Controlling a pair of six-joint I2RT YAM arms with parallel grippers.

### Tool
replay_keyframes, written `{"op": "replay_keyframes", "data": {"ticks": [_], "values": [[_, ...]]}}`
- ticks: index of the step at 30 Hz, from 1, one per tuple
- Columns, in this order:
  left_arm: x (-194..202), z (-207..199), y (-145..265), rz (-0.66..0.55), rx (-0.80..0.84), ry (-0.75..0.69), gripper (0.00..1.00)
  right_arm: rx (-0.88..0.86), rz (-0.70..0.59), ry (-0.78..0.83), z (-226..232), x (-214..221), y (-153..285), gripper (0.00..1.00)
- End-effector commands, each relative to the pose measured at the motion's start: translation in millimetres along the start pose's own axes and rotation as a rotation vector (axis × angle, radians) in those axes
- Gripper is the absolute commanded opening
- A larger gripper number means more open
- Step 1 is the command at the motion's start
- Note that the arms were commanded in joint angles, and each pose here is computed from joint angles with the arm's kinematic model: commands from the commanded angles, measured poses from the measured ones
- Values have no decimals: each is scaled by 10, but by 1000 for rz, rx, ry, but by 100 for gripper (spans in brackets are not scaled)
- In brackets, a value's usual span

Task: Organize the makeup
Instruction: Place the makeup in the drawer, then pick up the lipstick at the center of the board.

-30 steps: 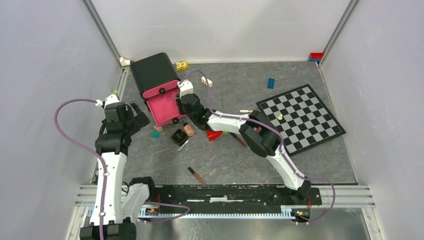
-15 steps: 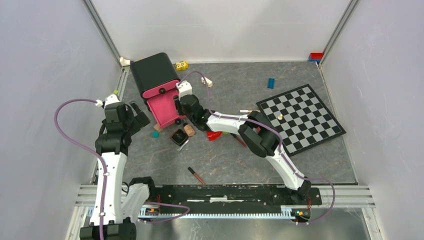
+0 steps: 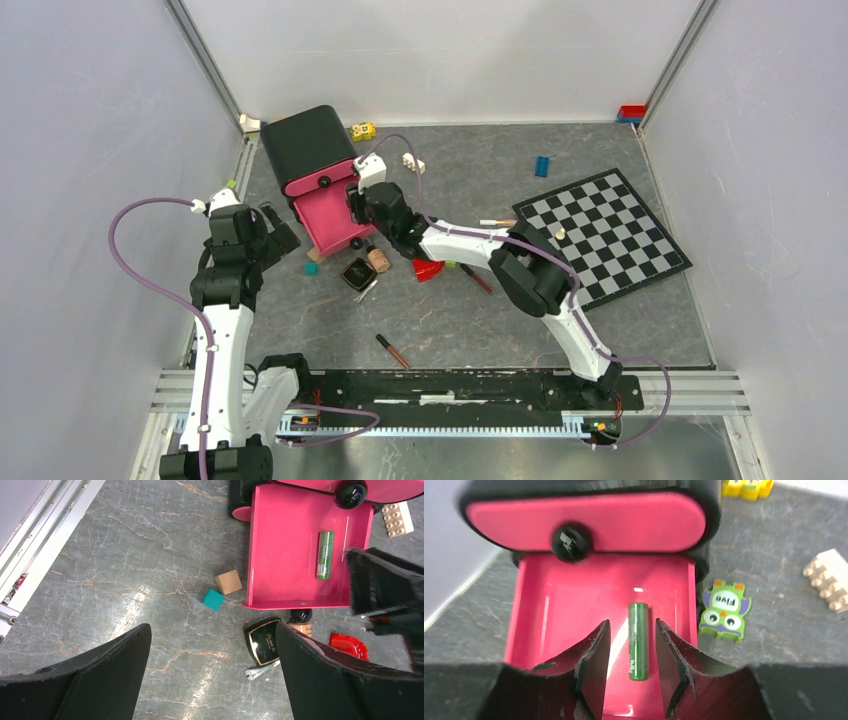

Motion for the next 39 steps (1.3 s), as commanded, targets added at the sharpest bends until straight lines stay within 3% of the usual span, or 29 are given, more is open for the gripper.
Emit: {"op": "replay_keyframes", "data": {"ticks": [1,9,18,25,31,39], "values": [[-81,-9,18,-47,10,-6,100,-129,-228,-39,295,-957,357,44],[-80,-8,25,-50,11,-5,100,-87,-231,62,55,-1072,909,49],[-69,-42,6,-37,35,-6,100,158,-5,137,-778,-469,1636,53],[-50,-74,-23,-21,56,-7,100,312,274,16,-1773,13,2110,56],[-40,-79,-41,-11,56,-9,100,375,403,81,-2189,26,2268,59],[-37,-78,-47,-8,55,-9,100,545,400,-46,-2482,3,2378,60]]}}
Point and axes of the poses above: each gripper's point midway between its finger pads, its own y axis back along the fingers, its own z axis along the line the jaws close on, x = y × z, the point moved 6 cm from there along y, back along the fingers, and after that the axes turned 8 degrees about -y, right-handed, at the moved point
